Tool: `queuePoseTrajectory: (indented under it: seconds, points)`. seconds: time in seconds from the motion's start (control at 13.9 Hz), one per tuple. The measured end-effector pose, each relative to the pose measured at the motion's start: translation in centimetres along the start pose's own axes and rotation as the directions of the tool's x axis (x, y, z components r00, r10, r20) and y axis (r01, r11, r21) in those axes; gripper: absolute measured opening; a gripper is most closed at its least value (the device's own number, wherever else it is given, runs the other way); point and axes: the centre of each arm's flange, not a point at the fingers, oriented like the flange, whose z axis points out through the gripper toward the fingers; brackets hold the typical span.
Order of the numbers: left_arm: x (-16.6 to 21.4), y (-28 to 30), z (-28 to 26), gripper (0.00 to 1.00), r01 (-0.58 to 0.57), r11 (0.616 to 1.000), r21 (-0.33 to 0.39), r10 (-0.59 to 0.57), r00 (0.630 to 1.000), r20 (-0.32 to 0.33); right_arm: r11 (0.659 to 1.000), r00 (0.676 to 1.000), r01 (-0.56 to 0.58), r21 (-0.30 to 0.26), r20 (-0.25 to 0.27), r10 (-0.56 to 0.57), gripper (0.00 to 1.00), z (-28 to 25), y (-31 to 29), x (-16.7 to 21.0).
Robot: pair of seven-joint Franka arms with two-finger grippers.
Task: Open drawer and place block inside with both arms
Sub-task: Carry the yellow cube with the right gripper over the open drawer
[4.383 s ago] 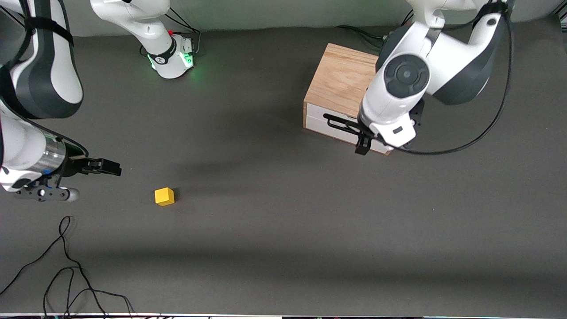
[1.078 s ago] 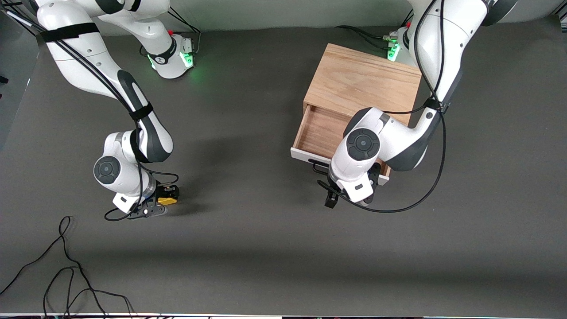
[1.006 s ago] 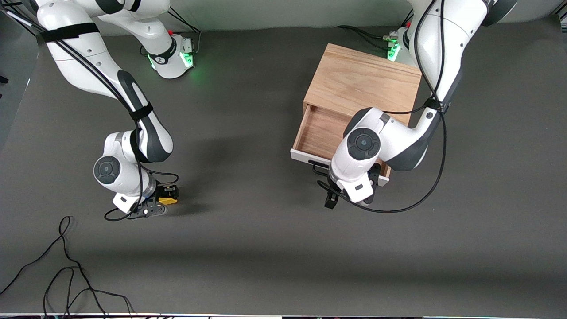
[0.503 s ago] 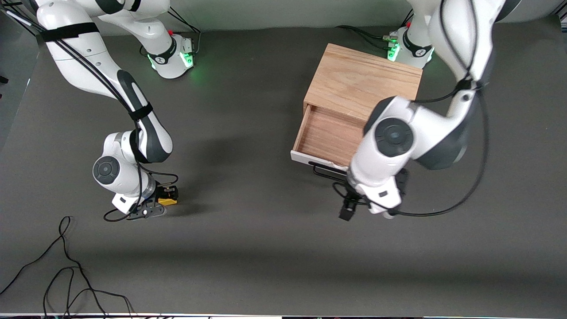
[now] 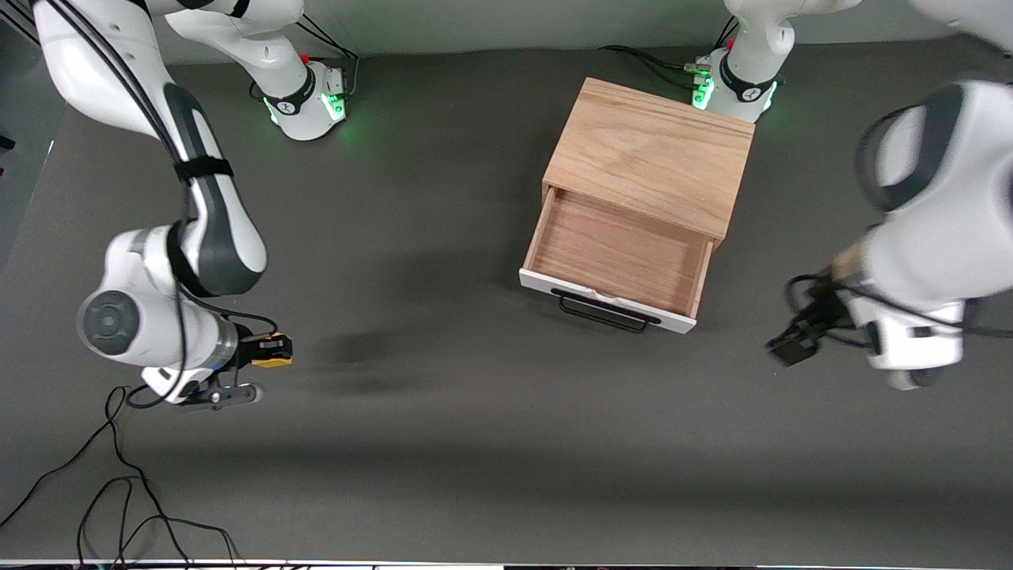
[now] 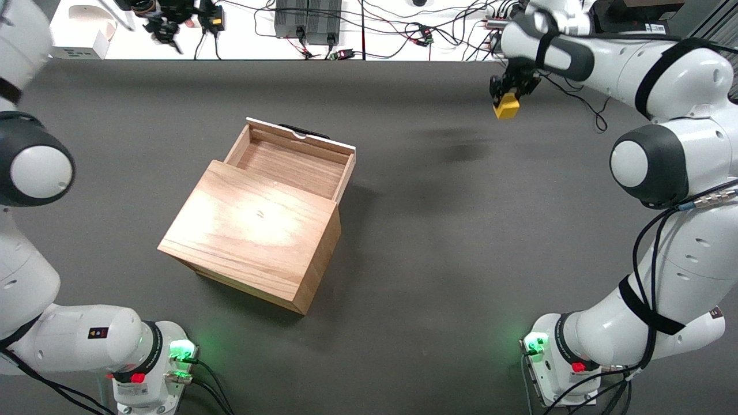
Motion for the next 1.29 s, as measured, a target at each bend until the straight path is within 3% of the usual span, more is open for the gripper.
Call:
queuePoseTrajectory:
  seconds: [0.22, 0.57, 0.93, 1.29]
  points:
    - [3.7, -6.9, -2.1, 1.0, -0.271, 0.962, 0.019, 0.27, 0.962, 0.043, 0.994, 0.996, -0.085, 0.067, 0.005, 0.085, 0.55, -7.9, -5.0, -0.3]
    - [3.4, -12.7, -3.0, 1.0, -0.57, 0.82, 0.046, 0.567, 0.821, 0.068, 0.949, 0.956, -0.288, 0.129, -0.009, 0.292, 0.55, -14.5, -19.3, -3.8]
    - [0.2, -14.1, -2.9, 1.0, -0.613, 0.786, 0.075, 0.611, 0.79, 0.057, 0.894, 0.908, -0.412, 0.179, -0.001, 0.419, 0.55, -14.6, -35.8, -9.9]
    - [0.7, -14.1, -1.9, 1.0, -0.61, 0.79, 0.055, 0.611, 0.792, 0.001, 0.879, 0.899, -0.428, 0.212, -0.005, 0.439, 0.55, -7.8, -46.9, -13.5]
